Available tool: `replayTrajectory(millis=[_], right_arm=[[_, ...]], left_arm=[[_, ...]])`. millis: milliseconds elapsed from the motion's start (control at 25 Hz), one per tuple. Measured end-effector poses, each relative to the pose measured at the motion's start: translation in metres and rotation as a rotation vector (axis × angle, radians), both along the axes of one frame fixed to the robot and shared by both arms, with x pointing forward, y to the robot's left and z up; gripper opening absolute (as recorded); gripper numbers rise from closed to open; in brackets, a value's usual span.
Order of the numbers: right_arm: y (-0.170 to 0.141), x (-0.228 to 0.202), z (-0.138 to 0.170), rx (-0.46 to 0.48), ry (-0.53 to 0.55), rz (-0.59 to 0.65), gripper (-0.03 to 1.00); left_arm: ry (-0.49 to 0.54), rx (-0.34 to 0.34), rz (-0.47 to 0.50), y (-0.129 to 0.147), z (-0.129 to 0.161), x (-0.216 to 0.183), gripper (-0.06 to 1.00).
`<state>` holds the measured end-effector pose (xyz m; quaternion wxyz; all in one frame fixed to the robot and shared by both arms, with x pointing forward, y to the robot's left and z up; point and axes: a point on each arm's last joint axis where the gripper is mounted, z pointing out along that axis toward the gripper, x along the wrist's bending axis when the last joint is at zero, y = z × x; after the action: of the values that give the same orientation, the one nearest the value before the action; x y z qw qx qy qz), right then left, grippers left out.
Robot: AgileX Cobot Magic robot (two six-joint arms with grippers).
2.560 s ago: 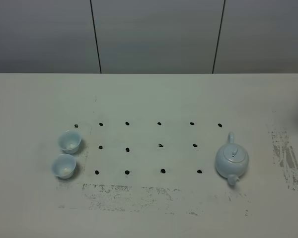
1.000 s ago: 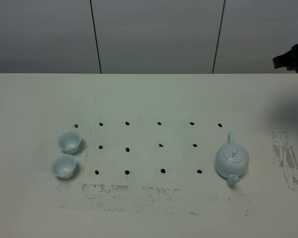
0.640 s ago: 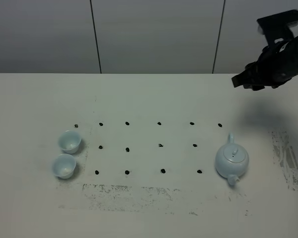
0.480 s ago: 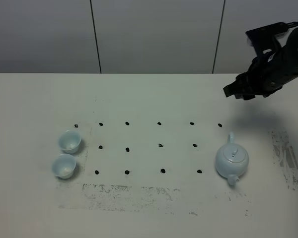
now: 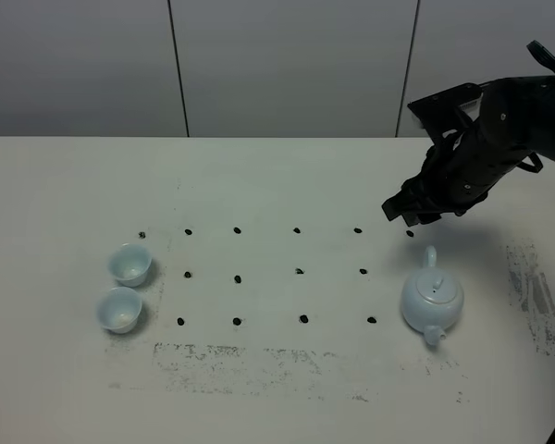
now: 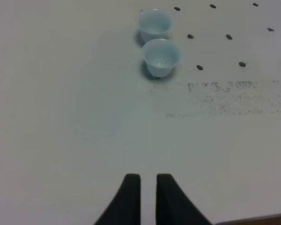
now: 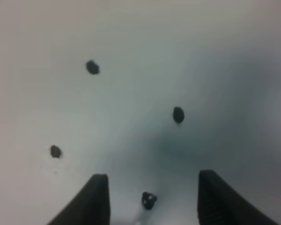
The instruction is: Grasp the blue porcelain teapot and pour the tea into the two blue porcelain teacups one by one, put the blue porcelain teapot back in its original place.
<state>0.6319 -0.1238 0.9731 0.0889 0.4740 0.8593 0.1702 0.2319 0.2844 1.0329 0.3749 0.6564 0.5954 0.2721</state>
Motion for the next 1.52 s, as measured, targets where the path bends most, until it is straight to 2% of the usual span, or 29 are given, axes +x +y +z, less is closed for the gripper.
replayTrajectory(millis=[240,600,920,1200,1520], right_arm=[[0.001,-0.001,-0.008,-0.022,0.030,0.018,0.44],[0.002,-0.003,-0.009,-0.037,0.035,0.045,0.55],[0.000,0.000,-0.026,-0.099,0.059,0.073,0.55],[-0.006,0.002,-0.026,-0.144,0.048,0.083,0.55],[-0.018,0.000,-0.027,-0.233,0.090,0.073,0.55]], left_arm=[[0.000,0.000,0.000,0.000,0.000,0.000,0.11],[0.000,0.000,0.000,0.000,0.000,0.000,0.11],[0.000,0.000,0.000,0.000,0.000,0.000,0.11],[0.000,0.000,0.000,0.000,0.000,0.000,0.11],[0.000,0.000,0.000,0.000,0.000,0.000,0.11]])
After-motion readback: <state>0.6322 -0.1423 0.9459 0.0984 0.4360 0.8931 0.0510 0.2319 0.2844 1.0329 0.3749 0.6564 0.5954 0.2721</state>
